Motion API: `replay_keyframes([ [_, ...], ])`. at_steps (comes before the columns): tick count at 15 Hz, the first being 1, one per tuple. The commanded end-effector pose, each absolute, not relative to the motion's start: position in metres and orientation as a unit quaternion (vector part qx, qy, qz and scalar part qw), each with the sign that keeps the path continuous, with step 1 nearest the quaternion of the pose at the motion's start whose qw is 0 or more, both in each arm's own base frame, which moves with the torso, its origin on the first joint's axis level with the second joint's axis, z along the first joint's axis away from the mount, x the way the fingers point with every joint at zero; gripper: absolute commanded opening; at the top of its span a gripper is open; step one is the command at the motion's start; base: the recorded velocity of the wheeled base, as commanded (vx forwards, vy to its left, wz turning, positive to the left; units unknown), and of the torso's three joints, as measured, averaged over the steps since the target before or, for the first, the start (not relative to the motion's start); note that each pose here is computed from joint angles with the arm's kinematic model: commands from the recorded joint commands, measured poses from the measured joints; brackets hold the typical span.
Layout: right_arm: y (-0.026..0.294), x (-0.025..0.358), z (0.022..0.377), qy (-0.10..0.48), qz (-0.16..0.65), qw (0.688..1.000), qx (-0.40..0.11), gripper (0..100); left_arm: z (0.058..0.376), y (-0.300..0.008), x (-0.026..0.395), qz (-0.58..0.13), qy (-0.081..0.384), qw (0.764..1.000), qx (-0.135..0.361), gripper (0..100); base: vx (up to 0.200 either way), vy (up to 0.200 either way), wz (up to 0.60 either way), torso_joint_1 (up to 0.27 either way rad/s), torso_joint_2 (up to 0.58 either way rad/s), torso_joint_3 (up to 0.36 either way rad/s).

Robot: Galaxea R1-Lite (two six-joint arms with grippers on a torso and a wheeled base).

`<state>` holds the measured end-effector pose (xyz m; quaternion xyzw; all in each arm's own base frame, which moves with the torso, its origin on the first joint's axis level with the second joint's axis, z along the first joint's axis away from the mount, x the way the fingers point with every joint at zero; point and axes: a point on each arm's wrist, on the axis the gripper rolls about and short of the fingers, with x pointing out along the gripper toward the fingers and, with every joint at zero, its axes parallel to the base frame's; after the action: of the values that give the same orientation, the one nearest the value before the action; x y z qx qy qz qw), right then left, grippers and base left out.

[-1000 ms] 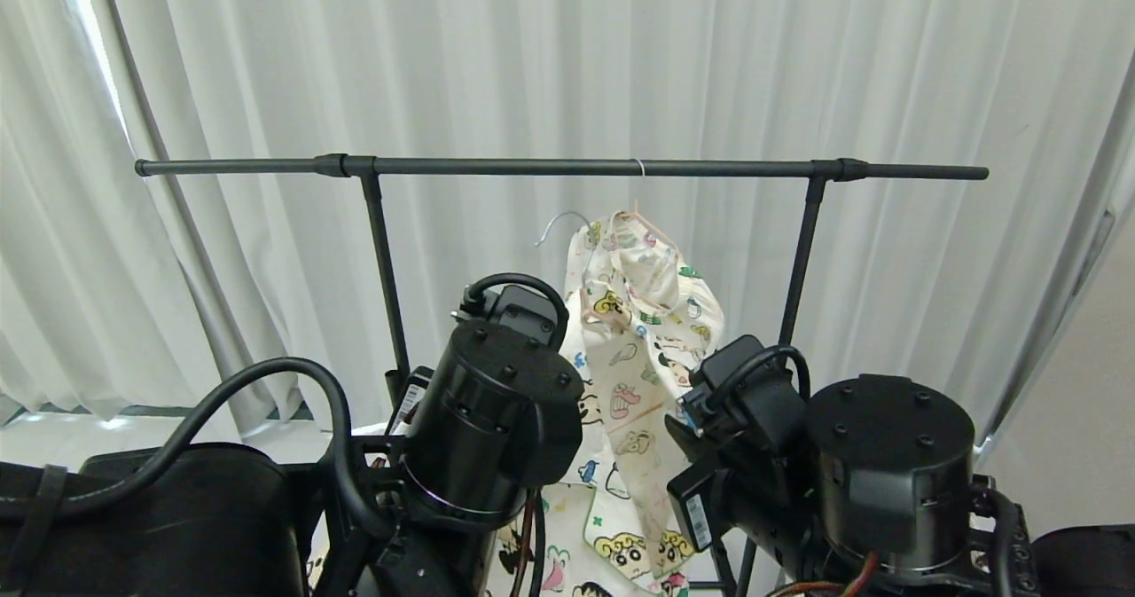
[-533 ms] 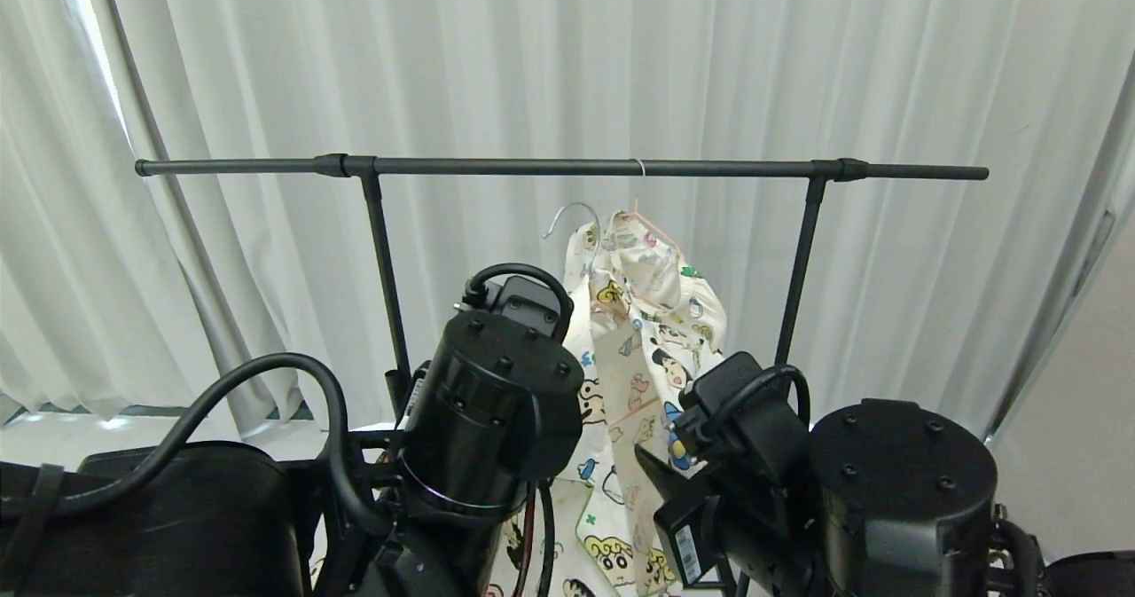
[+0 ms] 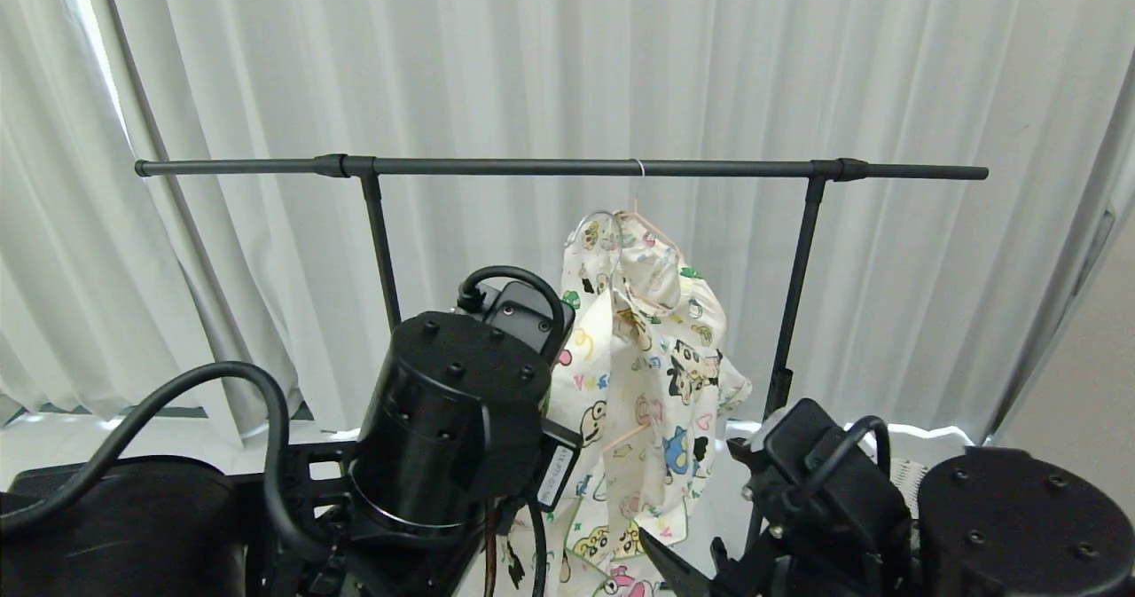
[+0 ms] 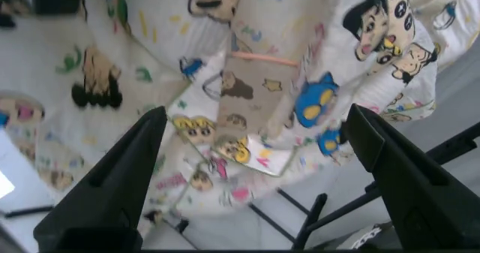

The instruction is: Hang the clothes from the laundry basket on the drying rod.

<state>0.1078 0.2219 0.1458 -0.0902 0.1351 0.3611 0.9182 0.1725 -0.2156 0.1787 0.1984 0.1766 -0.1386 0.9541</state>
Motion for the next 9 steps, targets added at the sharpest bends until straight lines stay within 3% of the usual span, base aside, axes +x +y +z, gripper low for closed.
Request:
replay_keyframes([
  [1, 0.19, 0.105, 0.152, 0.134, 0.36, 0.919, -0.083, 100, 0.184, -0.202, 0.161, -0.173, 0.175, 0.951, 0.187, 0, 0.0, 0.0, 0.0, 0.0, 0.0, 0.0],
  [3, 0.168, 0.105, 0.159, 0.135, 0.37, 0.915, -0.09, 100, 0.182, -0.192, 0.15, -0.232, 0.178, 0.935, 0.201, 0, 0.0, 0.0, 0.0, 0.0, 0.0, 0.0],
  [5, 0.141, 0.102, 0.169, 0.137, 0.393, 0.902, -0.113, 100, 0.181, -0.178, 0.137, -0.325, 0.173, 0.904, 0.218, 0, 0.0, 0.0, 0.0, 0.0, 0.0, 0.0],
  [9, 0.103, 0.082, 0.179, 0.174, 0.46, 0.856, -0.157, 100, 0.175, -0.17, 0.128, -0.423, 0.155, 0.855, 0.256, 0, 0.0, 0.0, 0.0, 0.0, 0.0, 0.0],
])
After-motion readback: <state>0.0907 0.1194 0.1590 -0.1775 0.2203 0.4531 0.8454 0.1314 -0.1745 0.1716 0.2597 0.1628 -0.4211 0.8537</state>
